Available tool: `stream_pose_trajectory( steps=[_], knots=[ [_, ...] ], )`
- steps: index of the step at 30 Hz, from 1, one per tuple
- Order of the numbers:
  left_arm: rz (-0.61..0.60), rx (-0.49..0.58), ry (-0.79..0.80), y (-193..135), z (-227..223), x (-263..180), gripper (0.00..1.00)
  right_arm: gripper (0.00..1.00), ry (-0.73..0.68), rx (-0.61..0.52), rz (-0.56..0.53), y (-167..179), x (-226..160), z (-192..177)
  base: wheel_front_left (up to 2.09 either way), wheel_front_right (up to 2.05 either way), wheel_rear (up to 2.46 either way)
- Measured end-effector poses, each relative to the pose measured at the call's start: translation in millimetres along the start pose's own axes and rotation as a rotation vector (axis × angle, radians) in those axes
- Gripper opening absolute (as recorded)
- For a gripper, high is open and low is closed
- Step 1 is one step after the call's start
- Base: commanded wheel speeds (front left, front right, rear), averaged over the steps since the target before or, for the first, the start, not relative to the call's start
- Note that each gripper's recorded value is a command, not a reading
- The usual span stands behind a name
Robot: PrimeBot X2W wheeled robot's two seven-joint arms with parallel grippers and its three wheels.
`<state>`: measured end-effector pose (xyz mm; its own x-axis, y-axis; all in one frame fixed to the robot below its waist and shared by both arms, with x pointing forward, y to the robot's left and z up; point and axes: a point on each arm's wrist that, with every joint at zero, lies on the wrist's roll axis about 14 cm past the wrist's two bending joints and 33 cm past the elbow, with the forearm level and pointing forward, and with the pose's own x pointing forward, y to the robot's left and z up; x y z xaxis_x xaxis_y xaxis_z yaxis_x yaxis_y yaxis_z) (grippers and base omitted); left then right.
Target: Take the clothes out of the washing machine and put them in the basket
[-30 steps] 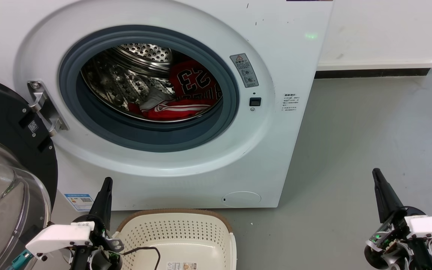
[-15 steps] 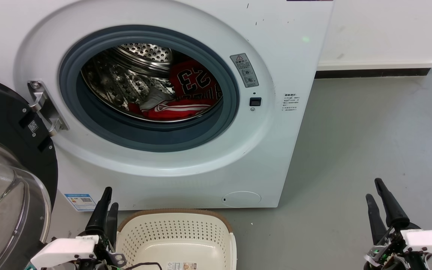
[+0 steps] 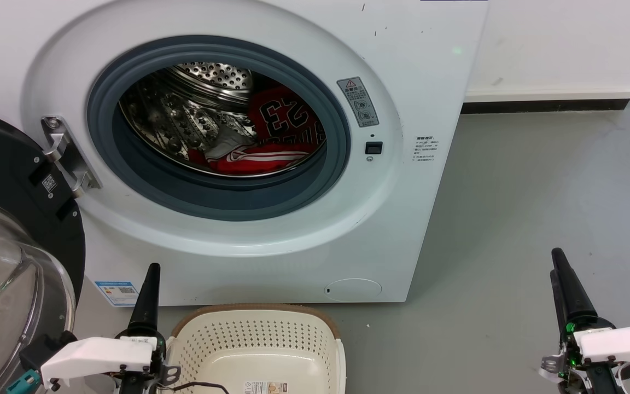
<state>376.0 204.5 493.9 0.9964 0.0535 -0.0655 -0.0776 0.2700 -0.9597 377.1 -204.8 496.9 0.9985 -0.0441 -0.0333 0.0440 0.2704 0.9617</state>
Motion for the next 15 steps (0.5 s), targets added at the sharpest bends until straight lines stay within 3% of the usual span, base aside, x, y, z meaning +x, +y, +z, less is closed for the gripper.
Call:
stream_pose_trajectory(
  steps=[15],
  knots=[
    [-0.004, 0.311, -0.012, -11, -6, -2, 1.0, 1.0, -0.009, -0.35, 0.087, 27, -3, -5, 0.0, 0.0, 0.0]
  ],
)
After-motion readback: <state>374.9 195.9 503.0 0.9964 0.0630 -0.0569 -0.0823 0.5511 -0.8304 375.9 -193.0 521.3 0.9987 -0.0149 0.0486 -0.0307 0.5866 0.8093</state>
